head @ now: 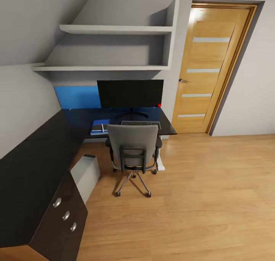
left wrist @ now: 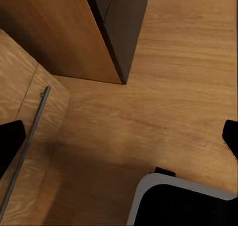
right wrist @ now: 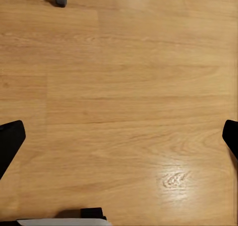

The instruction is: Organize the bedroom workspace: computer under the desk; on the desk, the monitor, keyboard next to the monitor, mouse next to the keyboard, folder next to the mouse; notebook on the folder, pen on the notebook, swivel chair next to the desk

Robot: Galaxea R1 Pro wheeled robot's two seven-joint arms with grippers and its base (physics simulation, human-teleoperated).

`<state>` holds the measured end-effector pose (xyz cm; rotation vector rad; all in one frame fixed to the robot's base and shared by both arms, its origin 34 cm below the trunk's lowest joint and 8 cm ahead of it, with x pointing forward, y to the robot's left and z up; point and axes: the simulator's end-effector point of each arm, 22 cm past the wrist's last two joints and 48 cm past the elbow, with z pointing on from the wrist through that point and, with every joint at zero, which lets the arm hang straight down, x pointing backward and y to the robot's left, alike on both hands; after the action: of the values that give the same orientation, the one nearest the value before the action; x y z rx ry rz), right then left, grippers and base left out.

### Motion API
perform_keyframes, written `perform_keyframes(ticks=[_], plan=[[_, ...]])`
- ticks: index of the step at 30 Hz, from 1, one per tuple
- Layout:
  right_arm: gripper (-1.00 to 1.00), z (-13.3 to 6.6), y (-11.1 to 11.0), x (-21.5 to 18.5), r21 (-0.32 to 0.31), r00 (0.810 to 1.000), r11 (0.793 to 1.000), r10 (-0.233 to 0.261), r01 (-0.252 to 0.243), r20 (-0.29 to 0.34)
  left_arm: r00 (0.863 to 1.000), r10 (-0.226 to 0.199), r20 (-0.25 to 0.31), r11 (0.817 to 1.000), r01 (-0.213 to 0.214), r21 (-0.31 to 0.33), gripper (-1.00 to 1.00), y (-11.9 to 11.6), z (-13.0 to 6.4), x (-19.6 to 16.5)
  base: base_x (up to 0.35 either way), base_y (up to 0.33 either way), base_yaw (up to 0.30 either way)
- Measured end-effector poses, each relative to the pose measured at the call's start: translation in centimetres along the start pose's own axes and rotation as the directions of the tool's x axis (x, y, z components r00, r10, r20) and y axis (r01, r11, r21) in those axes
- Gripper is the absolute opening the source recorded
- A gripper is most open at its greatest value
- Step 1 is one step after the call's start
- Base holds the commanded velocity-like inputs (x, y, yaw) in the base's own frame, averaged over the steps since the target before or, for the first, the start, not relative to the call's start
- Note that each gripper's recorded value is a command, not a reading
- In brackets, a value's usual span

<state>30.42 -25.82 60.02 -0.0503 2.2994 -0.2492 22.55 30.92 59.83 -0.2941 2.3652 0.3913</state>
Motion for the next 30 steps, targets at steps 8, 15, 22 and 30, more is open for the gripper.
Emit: perform_keyframes(ticks=[8,15,22,30], plan=[[1.00,-0.2,0.1,-0.2,-0.003,1.000,1.000,0.000,0.000,0.000,0.999,-0.011,0.045,1.000,0.011,-0.001,1.00,0.8,-1.7,-0.1,0.000,0.000,0.000],[1.00,-0.2,-0.2,-0.2,0.001,1.000,1.000,-0.002,0.002,0.000,0.999,0.020,-0.051,1.000,-0.020,0.000,1.00,0.8,-1.7,2.0,0.000,0.000,0.000],[1.00,-0.2,-0.1,-0.2,0.000,1.000,1.000,-0.001,0.001,0.000,0.982,0.058,-0.179,0.998,-0.058,0.006,1.00,0.7,-2.1,4.8,0.000,0.000,0.000],[1.00,-0.2,-0.2,-0.1,0.002,1.000,1.000,-0.001,0.001,-0.001,0.975,0.068,-0.210,0.998,-0.068,0.010,1.00,0.7,-2.2,5.5,0.000,0.000,0.000]])
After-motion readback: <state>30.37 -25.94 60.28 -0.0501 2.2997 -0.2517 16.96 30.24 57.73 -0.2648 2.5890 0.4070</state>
